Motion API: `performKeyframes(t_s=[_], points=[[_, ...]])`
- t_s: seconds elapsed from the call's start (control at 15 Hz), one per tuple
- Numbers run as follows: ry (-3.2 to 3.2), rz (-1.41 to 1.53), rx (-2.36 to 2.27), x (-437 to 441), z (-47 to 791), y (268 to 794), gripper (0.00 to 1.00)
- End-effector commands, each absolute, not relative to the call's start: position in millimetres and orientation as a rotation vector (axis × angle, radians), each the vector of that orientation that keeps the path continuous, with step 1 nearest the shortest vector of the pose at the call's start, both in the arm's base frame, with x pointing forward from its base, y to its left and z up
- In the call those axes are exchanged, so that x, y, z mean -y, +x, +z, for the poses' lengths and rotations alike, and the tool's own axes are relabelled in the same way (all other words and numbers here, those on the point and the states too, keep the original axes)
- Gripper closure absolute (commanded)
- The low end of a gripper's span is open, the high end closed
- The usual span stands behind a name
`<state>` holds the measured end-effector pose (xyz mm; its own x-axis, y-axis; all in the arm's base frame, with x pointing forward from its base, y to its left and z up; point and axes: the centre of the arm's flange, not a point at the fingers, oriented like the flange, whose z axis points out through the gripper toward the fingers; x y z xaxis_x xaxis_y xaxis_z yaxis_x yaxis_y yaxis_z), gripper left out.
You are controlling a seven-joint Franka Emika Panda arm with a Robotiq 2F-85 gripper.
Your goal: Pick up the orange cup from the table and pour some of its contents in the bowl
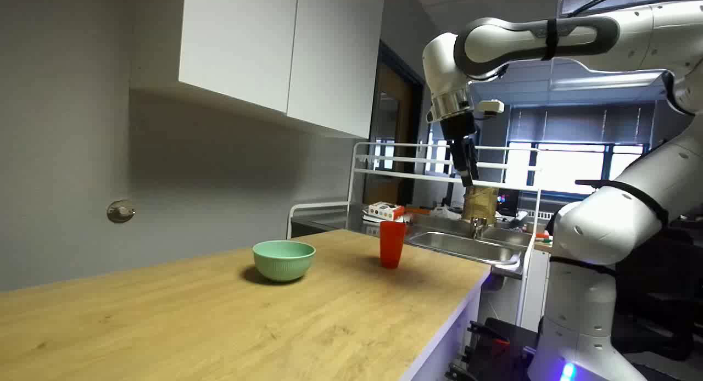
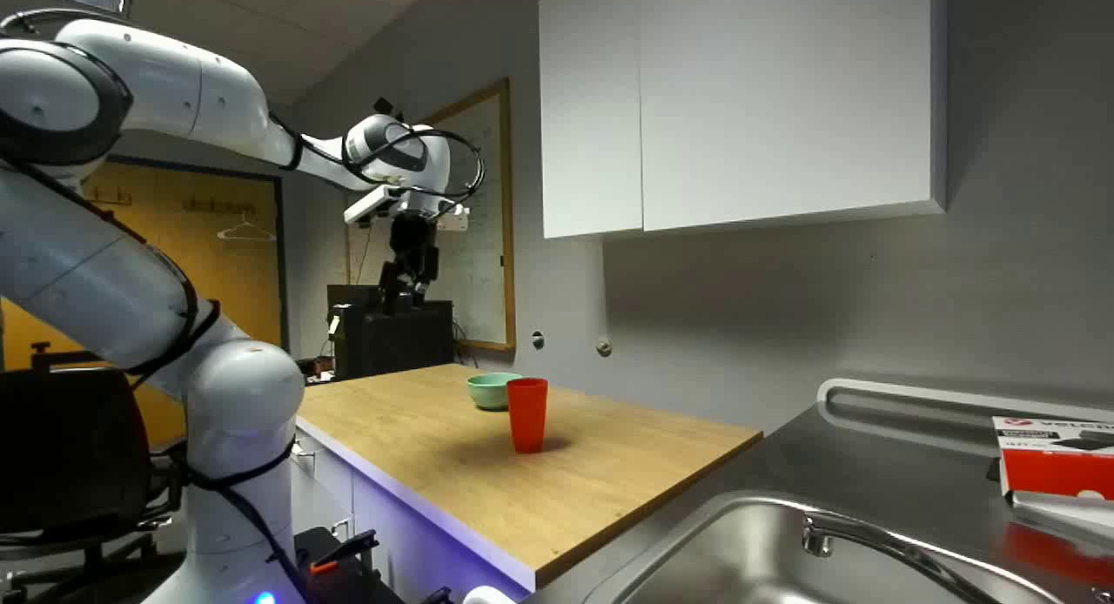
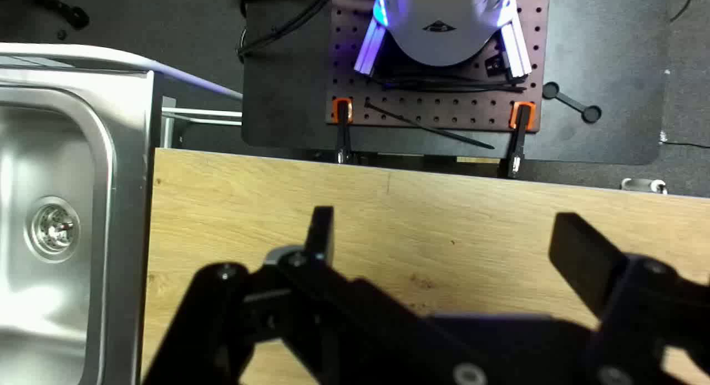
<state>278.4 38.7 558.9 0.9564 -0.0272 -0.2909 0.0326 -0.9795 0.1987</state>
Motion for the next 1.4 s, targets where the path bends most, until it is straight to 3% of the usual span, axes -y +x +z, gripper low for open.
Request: performKeyframes(t_s=[0.0,0.6,1.33], points=[[2.907,-0.435,-0.004,-38.7,559.1,278.5,0.00],[2.907,-0.433,-0.004,-38.7,559.5,278.3,0.00],[2.987,-0.425,0.247,10.5,495.5,365.7,0.00]])
